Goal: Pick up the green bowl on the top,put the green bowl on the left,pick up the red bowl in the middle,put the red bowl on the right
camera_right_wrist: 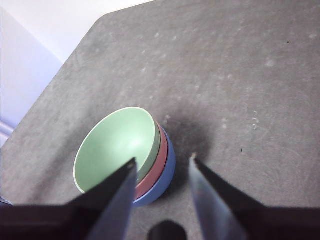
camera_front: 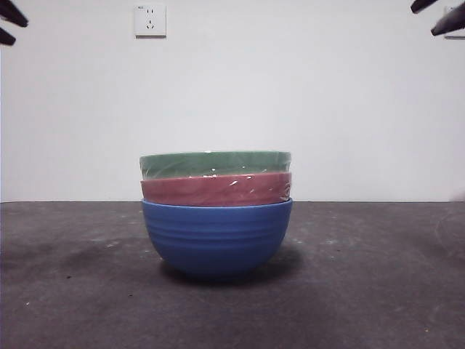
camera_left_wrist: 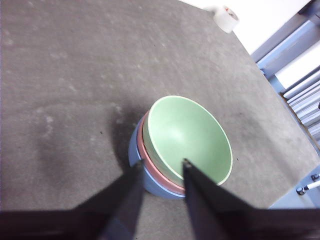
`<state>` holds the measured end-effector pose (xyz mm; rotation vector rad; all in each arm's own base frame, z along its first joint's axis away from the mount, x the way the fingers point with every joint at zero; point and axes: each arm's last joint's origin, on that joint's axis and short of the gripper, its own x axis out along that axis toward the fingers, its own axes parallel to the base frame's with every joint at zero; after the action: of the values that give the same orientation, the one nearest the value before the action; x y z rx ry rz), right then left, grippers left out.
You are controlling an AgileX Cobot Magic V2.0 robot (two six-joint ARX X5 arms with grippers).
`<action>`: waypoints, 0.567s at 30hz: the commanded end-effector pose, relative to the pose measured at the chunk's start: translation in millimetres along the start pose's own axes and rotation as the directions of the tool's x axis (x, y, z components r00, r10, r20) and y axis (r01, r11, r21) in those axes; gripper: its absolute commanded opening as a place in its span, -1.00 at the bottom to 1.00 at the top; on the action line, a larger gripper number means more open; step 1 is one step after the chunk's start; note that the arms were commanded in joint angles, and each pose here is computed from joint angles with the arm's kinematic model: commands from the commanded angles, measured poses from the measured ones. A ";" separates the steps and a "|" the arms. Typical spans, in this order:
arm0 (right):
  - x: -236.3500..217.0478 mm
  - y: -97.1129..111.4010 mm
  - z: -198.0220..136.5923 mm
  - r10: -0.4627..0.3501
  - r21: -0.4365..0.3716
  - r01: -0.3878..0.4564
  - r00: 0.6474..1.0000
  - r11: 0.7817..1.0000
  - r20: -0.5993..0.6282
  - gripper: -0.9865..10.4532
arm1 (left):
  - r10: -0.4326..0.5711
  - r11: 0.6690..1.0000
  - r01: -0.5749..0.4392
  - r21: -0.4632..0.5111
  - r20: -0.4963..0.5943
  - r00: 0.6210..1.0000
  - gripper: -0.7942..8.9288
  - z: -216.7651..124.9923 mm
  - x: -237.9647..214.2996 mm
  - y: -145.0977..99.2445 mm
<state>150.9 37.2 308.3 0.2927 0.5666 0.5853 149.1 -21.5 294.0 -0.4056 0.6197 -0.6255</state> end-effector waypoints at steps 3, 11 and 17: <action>-0.4 0.6 0.6 0.006 -0.004 -0.006 1.000 1.000 0.005 -0.38 | -0.035 0.999 0.036 0.020 -0.030 0.999 -0.09 7.3 12.4 -5.5; 0.0 0.5 0.7 0.006 -0.001 -0.006 1.000 1.000 0.003 -0.38 | 0.044 0.988 -0.018 0.151 -0.170 0.985 -0.09 23.5 56.0 -33.8; 0.0 0.5 0.6 0.006 -0.001 -0.006 1.000 1.000 0.003 -0.38 | 0.197 0.954 -0.110 0.279 -0.307 0.931 -0.13 30.6 100.9 -58.0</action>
<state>150.9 37.2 308.3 0.2927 0.5670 0.5853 205.3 -118.5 310.4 -0.0548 0.8535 -0.6215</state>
